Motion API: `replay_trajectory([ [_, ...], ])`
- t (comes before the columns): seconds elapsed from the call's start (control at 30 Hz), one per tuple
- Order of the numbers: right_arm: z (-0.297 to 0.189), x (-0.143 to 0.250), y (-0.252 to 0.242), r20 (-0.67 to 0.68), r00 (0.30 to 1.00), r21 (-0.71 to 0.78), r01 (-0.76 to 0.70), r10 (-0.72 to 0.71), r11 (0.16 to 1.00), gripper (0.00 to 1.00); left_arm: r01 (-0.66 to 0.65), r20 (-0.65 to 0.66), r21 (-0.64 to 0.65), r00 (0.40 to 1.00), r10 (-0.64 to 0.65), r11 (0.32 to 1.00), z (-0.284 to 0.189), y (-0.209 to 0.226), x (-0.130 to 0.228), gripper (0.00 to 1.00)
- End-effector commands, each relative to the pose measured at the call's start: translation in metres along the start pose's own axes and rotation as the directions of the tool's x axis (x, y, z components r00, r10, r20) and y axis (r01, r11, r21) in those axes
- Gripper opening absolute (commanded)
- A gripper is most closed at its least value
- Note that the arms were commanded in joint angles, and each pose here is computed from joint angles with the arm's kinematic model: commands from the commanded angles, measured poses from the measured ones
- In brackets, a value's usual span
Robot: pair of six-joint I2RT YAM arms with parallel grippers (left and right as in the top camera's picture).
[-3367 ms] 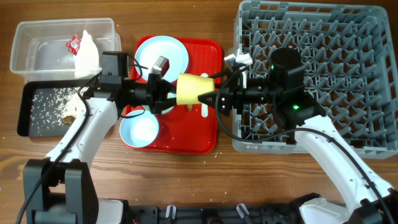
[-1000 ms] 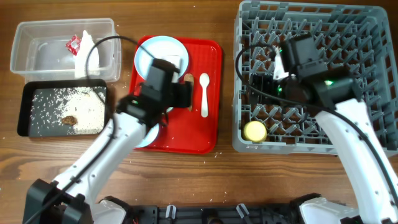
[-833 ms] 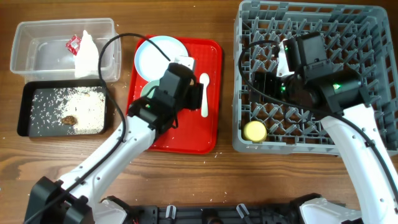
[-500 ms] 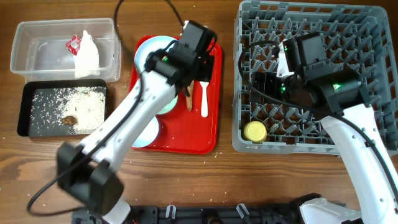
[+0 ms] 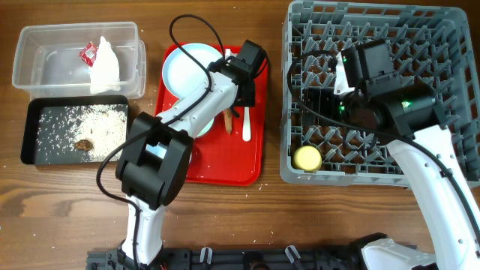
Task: Sort waste into correct bins and load items into the dishwasher rack
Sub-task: 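Grasp the brown root on the red tray with left gripper, then drop the brown root onto the black tray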
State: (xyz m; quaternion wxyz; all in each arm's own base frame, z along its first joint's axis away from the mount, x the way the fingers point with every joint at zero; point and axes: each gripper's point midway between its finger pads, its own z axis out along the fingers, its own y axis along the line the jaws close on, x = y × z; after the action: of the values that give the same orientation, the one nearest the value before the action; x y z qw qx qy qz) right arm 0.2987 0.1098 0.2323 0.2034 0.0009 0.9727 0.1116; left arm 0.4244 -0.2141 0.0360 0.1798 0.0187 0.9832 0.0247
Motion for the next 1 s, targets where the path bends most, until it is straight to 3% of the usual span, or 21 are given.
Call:
replay_trajectory([
  [0.0, -0.001, -0.003, 0.000, 0.007, 1.000, 0.011, 0.020, -0.020, 1.000, 0.92, 0.012, -0.061, 0.001, 0.998, -0.012, 1.000, 0.021, -0.003, 0.014, 0.66],
  [0.1, -0.001, -0.003, -0.001, 0.006, 1.000, 0.018, 0.028, -0.028, 0.999, 0.92, 0.052, -0.091, -0.022, 0.994, -0.054, 0.998, 0.028, 0.003, 0.021, 0.62],
  [0.23, -0.001, -0.002, -0.001, 0.002, 0.999, 0.019, 0.042, -0.042, 0.999, 0.92, 0.067, -0.096, -0.026, 0.993, -0.070, 0.997, 0.030, 0.005, 0.024, 0.48],
  [0.27, -0.001, -0.002, -0.001, 0.002, 0.999, 0.019, 0.042, -0.042, 0.999, 0.92, 0.069, -0.096, -0.027, 0.993, -0.071, 0.997, 0.031, 0.005, 0.025, 0.42],
  [0.37, -0.001, -0.002, -0.001, 0.002, 0.999, 0.019, 0.041, -0.041, 0.999, 0.92, 0.069, -0.097, -0.027, 0.993, -0.071, 0.997, 0.032, 0.005, 0.025, 0.13],
  [0.43, -0.001, -0.002, -0.001, 0.002, 0.999, 0.019, 0.042, -0.042, 0.999, 0.92, 0.070, -0.090, -0.023, 0.993, -0.072, 0.997, 0.028, 0.005, 0.022, 0.04],
  [0.53, -0.001, -0.002, -0.001, 0.004, 0.999, 0.019, 0.042, -0.042, 0.999, 0.92, 0.077, -0.064, -0.008, 0.995, -0.077, 0.997, -0.004, 0.005, 0.007, 0.04],
  [0.73, -0.001, -0.009, 0.001, 0.030, 0.999, 0.010, 0.045, -0.045, 0.999, 0.93, 0.138, 0.115, 0.093, 0.982, -0.149, 0.986, -0.111, 0.022, -0.043, 0.04],
  [0.9, -0.001, -0.010, 0.002, 0.034, 0.998, 0.009, 0.047, -0.047, 0.999, 0.93, 0.330, 0.145, -0.033, 0.936, -0.322, 0.944, -0.154, 0.134, -0.047, 0.04],
  [0.97, -0.001, -0.010, 0.002, 0.037, 0.998, 0.009, 0.047, -0.047, 0.999, 0.93, 0.496, 0.123, -0.106, 0.866, -0.484, 0.862, -0.151, 0.197, -0.038, 0.04],
])
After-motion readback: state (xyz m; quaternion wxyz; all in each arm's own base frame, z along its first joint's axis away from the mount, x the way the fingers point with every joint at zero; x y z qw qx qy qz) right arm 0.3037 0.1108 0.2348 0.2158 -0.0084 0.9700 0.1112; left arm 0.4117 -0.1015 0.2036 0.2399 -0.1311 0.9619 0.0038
